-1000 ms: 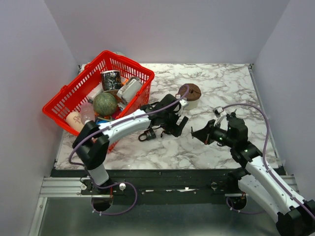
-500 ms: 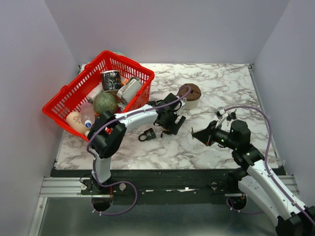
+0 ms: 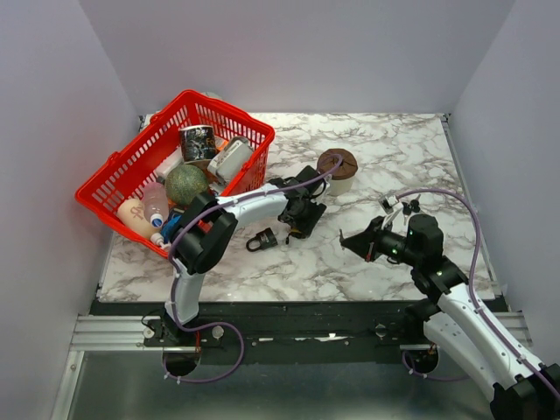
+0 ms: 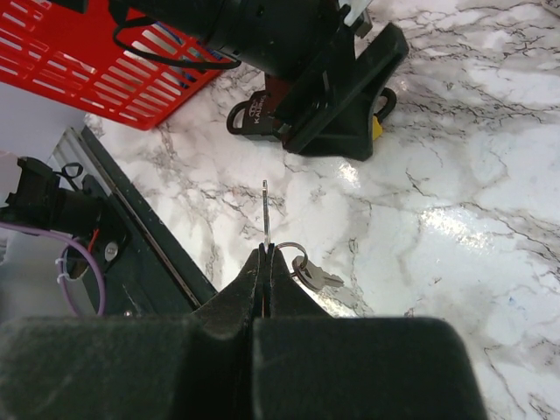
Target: Unlock with the key
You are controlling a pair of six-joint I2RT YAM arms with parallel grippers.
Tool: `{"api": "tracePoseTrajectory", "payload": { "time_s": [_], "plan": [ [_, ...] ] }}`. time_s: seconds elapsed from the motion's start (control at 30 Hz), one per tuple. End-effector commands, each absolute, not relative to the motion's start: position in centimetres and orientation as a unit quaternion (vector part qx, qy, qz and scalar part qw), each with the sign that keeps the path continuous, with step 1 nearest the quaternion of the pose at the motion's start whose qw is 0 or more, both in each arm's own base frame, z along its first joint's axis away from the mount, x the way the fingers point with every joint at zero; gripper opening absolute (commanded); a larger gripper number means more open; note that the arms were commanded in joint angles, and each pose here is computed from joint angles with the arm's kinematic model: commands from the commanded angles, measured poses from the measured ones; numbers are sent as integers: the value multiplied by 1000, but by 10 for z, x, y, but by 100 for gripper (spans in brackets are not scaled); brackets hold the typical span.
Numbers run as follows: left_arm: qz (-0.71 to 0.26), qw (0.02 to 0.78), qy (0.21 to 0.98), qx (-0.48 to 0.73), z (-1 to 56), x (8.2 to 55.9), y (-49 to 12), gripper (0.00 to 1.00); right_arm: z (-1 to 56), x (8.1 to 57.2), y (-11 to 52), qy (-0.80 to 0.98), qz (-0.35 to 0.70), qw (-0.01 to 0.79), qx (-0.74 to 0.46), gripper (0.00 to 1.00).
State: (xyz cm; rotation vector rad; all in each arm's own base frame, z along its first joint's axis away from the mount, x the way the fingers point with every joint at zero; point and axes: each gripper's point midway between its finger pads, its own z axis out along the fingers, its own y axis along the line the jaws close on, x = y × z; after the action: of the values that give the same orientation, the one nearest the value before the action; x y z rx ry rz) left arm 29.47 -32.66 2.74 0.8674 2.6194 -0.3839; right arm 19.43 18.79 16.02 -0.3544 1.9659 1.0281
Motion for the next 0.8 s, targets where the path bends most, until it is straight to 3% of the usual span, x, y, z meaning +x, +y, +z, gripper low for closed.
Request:
{"api": "tracePoseTrajectory", "payload": {
  "time_s": [0.0,0.13,0.17,0.27,0.5,0.77],
  "plan": [
    [-104,160,939,286,11,299,-313,55,159,191,189,783,418,434,-154,1],
    [-106,155,941,280,7,297,-313,30,157,188,189,783,421,430,-158,1],
    [-108,157,942,278,7,297,-314,16,157,187,190,781,421,430,-167,1],
    [-123,164,941,270,14,297,-317,0,156,187,190,779,417,432,-177,1],
    [-209,188,925,254,55,292,-344,0,148,193,193,788,418,420,-169,1],
    [-307,266,889,213,136,294,-362,0,145,209,197,795,425,419,-110,1]
  ]
}}
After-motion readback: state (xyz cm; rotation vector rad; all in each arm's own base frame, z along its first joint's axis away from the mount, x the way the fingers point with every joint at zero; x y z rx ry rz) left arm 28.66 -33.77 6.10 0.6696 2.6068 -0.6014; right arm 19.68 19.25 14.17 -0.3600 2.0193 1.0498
